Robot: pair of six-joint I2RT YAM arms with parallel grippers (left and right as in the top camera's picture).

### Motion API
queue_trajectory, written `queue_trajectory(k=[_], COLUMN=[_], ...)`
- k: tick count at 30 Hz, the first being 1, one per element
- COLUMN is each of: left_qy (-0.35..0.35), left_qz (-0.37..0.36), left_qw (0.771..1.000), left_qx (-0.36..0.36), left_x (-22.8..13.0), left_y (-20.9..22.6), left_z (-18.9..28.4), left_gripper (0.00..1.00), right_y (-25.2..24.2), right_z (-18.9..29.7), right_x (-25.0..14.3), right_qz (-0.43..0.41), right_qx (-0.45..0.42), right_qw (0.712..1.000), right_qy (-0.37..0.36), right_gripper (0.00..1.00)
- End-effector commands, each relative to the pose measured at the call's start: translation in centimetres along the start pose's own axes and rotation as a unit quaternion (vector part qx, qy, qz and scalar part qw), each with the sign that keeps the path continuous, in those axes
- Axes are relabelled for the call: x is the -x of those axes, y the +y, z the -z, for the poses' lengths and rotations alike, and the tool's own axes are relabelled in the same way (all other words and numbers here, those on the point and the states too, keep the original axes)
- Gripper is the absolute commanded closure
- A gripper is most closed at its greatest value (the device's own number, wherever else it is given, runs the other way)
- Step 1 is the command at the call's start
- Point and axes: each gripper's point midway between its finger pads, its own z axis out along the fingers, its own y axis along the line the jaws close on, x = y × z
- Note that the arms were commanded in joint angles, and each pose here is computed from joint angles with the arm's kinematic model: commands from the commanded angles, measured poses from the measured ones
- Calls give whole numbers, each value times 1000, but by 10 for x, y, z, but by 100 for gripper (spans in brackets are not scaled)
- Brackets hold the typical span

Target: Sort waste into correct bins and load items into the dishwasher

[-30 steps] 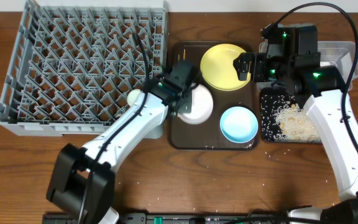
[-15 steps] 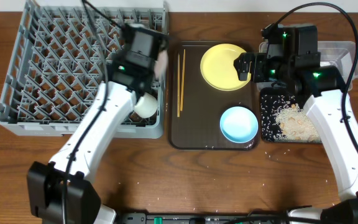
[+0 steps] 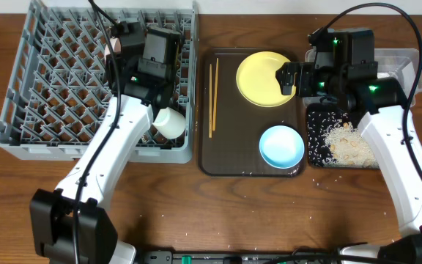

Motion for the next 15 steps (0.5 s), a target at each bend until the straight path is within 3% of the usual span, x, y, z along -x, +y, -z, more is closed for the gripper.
queue_trajectory(k=[1, 15], left_qy=[-9, -51], left_qz=[-36, -113], left_qw=[997, 982], left_qx=[69, 141], left_x=[-11, -34], left_y=[3, -40], left_z=[-3, 9], left_gripper=[93, 93], right_y=[0, 0], right_z=[1, 1], right_x=[2, 2], right_qz=[7, 7], right_qx=[-1, -1], right_qw=[1000, 1000], right_qy=[-2, -2], right_gripper=[1, 1])
